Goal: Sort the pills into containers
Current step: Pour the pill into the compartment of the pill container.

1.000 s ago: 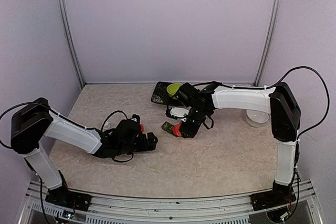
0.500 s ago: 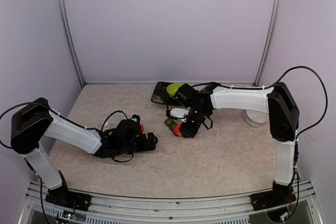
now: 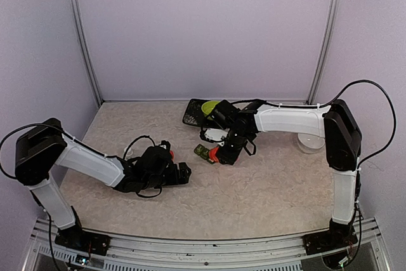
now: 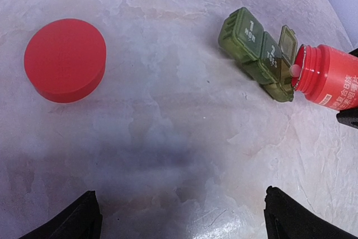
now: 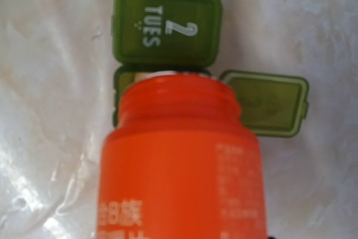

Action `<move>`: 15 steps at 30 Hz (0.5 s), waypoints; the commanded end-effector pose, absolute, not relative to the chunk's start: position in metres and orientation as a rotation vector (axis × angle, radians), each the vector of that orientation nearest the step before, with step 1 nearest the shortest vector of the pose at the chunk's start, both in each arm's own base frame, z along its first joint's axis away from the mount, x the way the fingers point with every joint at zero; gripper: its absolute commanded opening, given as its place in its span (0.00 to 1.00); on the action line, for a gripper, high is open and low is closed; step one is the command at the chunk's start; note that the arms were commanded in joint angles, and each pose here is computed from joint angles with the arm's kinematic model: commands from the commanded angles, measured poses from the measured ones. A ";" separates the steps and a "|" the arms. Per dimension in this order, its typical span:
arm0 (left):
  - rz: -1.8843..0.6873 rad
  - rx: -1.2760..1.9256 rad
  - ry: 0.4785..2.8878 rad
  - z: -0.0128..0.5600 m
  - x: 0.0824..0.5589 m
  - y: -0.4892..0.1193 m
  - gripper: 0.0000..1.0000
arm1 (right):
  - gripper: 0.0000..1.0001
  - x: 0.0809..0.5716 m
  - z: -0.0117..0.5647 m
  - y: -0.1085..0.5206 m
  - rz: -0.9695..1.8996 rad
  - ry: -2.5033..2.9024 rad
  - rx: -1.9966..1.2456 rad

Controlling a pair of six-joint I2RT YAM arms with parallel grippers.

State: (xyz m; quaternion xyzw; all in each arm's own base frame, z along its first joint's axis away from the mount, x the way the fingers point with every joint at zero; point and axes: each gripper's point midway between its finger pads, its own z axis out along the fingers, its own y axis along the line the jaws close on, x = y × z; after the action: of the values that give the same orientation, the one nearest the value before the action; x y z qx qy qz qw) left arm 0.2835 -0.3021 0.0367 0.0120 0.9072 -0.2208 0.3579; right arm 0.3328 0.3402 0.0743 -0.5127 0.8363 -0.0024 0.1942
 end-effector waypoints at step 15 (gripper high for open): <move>-0.593 0.029 2.336 0.036 0.282 -0.309 0.99 | 0.22 0.328 0.098 0.353 0.066 2.281 -1.452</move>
State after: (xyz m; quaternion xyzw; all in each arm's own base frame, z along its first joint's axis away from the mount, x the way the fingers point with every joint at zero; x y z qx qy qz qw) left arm 0.2831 -0.3035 0.0362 0.0120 0.9068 -0.2225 0.3579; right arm 0.3328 0.3456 0.0784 -0.5168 0.8319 0.0097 0.2019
